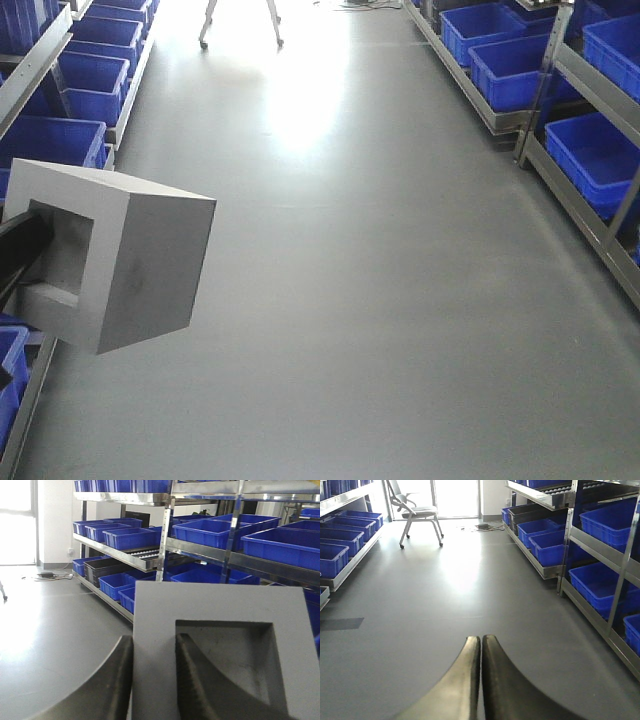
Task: Sort gray base to blue bin
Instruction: 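Drive down the aisle between the blue bin shelves holding the block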
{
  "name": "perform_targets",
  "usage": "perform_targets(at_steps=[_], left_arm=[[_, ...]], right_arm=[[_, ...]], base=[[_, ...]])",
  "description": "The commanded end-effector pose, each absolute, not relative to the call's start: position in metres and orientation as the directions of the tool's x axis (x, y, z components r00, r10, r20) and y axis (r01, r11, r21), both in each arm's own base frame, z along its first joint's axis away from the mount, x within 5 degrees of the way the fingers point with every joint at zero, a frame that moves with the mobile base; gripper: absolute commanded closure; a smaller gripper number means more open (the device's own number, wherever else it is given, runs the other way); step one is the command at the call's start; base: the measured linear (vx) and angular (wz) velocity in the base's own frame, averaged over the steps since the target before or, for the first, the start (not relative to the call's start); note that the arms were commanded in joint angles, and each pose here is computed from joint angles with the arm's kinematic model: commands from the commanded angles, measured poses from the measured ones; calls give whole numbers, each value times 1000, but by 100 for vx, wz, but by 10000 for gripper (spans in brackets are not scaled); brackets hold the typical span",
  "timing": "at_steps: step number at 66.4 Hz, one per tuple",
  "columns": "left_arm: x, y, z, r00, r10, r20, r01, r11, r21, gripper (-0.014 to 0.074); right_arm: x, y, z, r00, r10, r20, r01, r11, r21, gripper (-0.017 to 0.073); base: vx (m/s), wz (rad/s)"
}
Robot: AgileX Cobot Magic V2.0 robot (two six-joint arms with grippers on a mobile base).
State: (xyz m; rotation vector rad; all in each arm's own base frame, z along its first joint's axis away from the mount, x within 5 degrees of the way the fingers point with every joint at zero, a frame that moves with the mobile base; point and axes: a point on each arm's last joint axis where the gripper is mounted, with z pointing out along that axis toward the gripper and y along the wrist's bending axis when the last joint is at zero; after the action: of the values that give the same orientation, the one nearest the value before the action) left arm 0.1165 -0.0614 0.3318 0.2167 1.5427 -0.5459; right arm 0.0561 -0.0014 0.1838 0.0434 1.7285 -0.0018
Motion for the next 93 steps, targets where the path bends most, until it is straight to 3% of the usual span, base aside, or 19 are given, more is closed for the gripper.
perform_targets(at_steps=[1, 93], left_arm=[[115, -60, 352, 50, -273, -961, 484, 848, -216, 600], [115, -60, 351, 43, -270, -962, 483, 849, -216, 600]], right_arm=[[58, -2, 189, -105, 10, -994, 31, 999, 7, 564], [58, -2, 189, -105, 10, -994, 31, 999, 7, 564]], base=[[44, 10], [43, 1]])
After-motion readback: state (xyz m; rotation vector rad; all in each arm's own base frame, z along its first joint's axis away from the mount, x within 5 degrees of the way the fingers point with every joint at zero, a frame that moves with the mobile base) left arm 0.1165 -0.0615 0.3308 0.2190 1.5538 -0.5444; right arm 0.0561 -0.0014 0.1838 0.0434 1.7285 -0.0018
